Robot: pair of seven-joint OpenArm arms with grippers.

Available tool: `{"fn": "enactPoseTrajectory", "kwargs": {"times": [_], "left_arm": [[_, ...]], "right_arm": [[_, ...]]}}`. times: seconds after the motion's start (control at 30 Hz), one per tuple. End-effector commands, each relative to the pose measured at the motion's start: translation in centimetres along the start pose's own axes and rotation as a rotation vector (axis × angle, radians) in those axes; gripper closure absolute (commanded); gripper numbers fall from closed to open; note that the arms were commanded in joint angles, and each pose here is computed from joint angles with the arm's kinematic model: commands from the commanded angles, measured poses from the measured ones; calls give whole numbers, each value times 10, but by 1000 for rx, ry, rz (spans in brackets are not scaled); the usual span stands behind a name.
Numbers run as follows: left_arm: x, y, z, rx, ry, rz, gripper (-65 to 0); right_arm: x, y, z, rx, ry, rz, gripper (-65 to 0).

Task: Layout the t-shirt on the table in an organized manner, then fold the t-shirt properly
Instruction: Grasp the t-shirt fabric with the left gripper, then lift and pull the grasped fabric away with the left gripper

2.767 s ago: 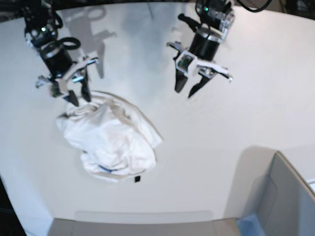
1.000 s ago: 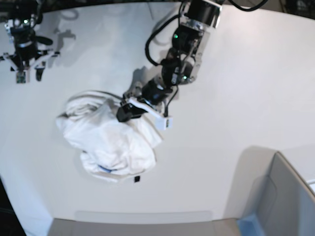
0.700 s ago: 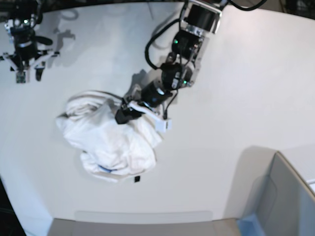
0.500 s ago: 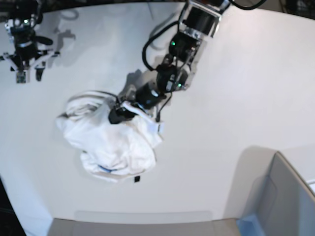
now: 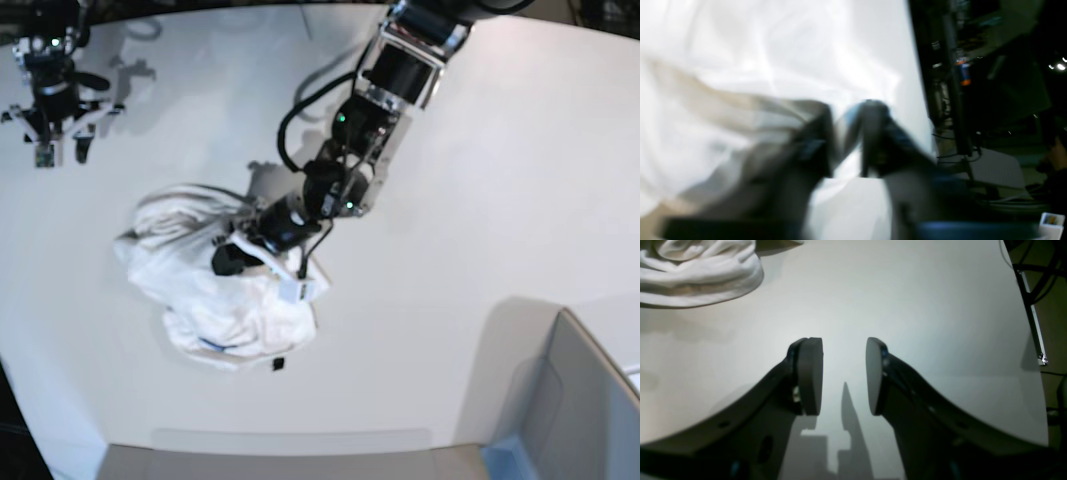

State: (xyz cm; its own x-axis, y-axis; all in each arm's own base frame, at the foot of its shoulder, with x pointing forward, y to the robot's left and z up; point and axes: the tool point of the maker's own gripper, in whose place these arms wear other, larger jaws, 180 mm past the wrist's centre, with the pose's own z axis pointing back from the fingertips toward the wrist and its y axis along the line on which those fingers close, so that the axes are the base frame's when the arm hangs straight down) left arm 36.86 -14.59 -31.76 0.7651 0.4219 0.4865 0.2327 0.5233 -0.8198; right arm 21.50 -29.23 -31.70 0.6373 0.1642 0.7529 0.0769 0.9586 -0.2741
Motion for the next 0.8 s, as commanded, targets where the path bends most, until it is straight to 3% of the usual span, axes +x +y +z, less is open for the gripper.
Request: {"fn": "enactPoseTrajectory", "kwargs": {"times": [0.0,0.17,0.37,0.6,0.77], "left_arm": [[11,-17,-7,-38,-18,-5,0],[24,-26,-8,-58,-35,-26,0],[78,-73,23,-171,-200,-80,0],[134,-14,107,-152,-427,108,0],[153,19,177,-136,-518,151,0]], "right_arm": [[11,-5,2,-15,-39,12,-207],[11,-5,2,-15,-41,12,-207],[10,-6,1,-14,-37,9,-207],[5,-6,-2,-12,-23,7,-206],[11,14,-7,40,-38,12,-206]]}}
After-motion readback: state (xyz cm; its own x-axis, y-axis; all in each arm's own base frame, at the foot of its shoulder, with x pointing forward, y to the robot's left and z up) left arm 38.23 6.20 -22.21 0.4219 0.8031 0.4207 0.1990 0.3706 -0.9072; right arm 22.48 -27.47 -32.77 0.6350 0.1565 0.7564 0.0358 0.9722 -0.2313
